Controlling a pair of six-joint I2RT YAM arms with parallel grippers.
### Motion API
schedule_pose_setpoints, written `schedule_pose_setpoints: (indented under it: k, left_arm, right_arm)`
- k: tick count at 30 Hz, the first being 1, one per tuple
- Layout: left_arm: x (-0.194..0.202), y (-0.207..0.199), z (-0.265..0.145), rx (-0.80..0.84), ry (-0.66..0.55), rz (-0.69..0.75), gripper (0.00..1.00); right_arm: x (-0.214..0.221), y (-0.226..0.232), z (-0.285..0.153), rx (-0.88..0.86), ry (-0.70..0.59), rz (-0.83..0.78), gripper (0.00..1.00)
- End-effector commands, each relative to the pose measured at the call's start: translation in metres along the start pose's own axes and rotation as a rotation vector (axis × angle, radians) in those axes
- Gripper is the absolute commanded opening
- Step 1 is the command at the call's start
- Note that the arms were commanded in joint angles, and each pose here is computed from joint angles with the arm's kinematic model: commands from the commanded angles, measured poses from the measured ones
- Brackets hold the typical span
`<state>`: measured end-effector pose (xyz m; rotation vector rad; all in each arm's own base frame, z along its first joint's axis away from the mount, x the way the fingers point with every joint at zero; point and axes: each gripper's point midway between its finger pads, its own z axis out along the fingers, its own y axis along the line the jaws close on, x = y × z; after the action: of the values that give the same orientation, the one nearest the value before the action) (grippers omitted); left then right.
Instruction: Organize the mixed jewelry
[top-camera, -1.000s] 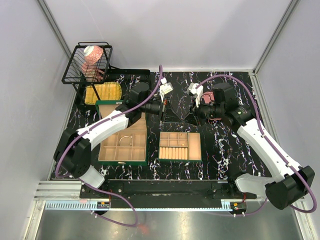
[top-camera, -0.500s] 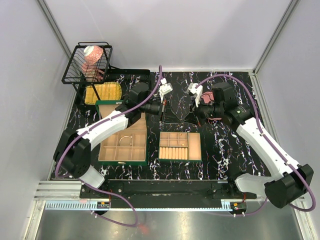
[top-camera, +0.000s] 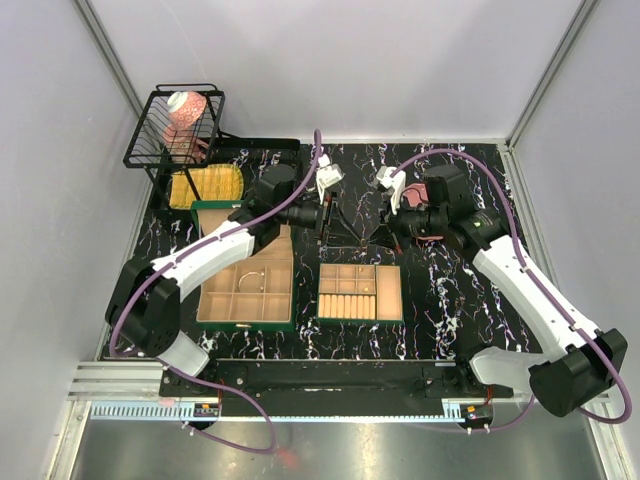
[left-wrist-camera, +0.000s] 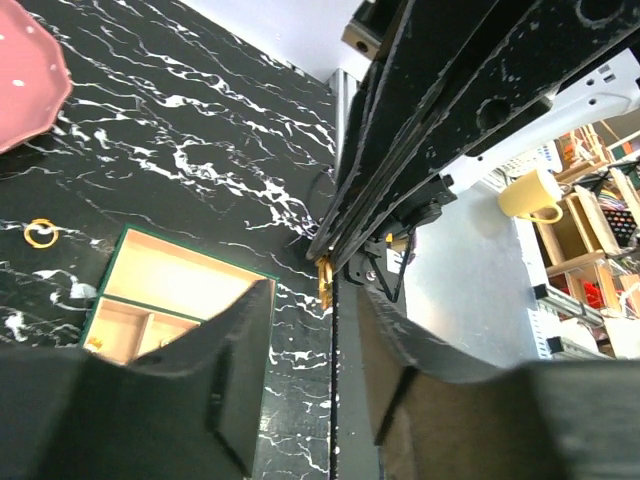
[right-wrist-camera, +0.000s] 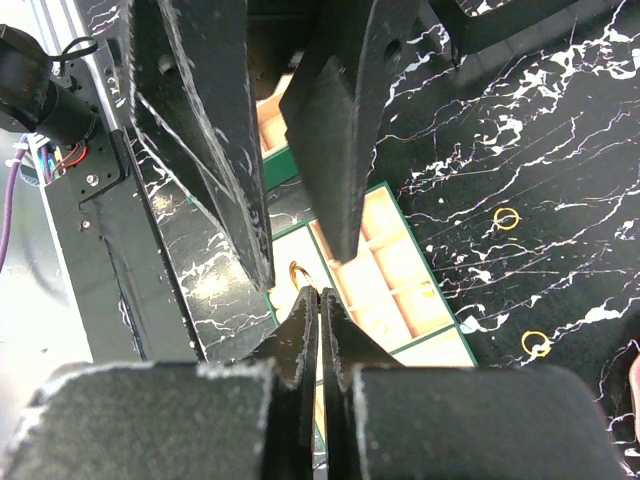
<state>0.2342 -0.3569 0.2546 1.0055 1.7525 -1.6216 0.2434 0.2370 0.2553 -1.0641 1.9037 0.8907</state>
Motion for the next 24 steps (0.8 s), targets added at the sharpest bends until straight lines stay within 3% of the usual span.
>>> schedule_pose_setpoints:
  k: [1,7,12,24]
  left_arm:
    - [-0.025,-0.002,-0.016,-0.05,-0.063,0.121,0.46]
    - [-0.015,0.017,-0.029,-0.175,-0.009,0.186,0.52]
    - [0.006,0.059,-0.045,-0.386,0.082,0.229,0.53]
    - [0.043,0.127,-0.052,-0.657,0.301,0.178,0.54]
  right_arm:
    - [-0.01,0.0,-0.013,0.055,-0.035,-0.039,0.0]
    - [-0.006,-0.014,-0.018,0.151,-0.015,-0.041,0.0]
    - [-0.001,-0.035,-0.031,0.293,-0.012,-0.046,0.0]
    - [0.016,-0.086,-0.077,0.62,-0.027,-0.001,0.0]
